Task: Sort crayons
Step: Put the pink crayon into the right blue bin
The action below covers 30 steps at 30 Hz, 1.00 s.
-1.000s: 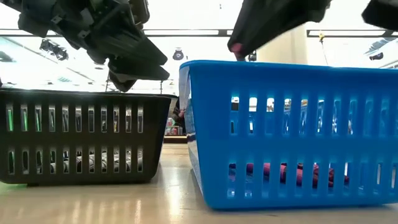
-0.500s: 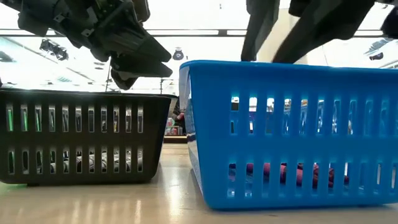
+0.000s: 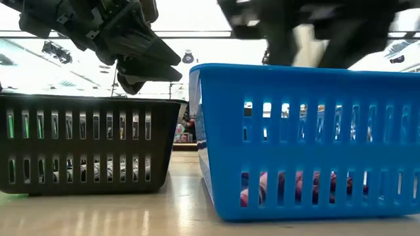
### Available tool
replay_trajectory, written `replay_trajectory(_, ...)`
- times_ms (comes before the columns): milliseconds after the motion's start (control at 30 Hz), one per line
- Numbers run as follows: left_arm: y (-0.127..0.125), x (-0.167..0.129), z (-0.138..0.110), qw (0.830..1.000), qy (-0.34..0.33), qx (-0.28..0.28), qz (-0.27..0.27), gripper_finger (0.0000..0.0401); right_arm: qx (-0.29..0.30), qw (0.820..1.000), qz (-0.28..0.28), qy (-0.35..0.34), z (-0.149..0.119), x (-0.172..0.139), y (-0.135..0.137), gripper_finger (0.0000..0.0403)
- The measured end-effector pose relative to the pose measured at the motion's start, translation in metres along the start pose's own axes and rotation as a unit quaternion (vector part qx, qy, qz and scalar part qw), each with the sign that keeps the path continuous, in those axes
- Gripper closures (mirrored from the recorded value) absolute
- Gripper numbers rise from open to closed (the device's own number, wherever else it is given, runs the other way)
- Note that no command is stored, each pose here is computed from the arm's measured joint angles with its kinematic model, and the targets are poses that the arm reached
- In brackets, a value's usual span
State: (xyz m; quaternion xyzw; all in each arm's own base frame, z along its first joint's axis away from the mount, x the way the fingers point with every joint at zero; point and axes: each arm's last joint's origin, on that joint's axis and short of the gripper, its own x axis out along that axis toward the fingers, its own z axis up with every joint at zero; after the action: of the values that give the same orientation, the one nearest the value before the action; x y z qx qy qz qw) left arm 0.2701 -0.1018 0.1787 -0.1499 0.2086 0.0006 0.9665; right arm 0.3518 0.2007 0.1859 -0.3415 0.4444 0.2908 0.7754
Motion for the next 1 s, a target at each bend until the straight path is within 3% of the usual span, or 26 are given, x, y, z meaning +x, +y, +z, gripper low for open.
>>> replay_trajectory(233, 0.0, 0.0, 0.0, 1.0, 0.0, 0.01, 0.0, 0.0236, -0.004, 1.0, 0.021, -0.02, -0.001, 0.001, -0.006, 0.0294)
replay_trajectory(533, 0.0, 0.0, 0.0, 1.0, 0.0, 0.011, 0.0, 0.0236, 0.076, 0.991, 0.087, -0.06, -0.003, 0.001, -0.015, 0.0303)
replay_trajectory(1000, -0.002, 0.001, 0.005, 1.0, -0.028, 0.006, -0.008, 0.0236, 0.132, 0.984, 0.1, -0.07, 0.01, -0.002, -0.021, 0.0303)
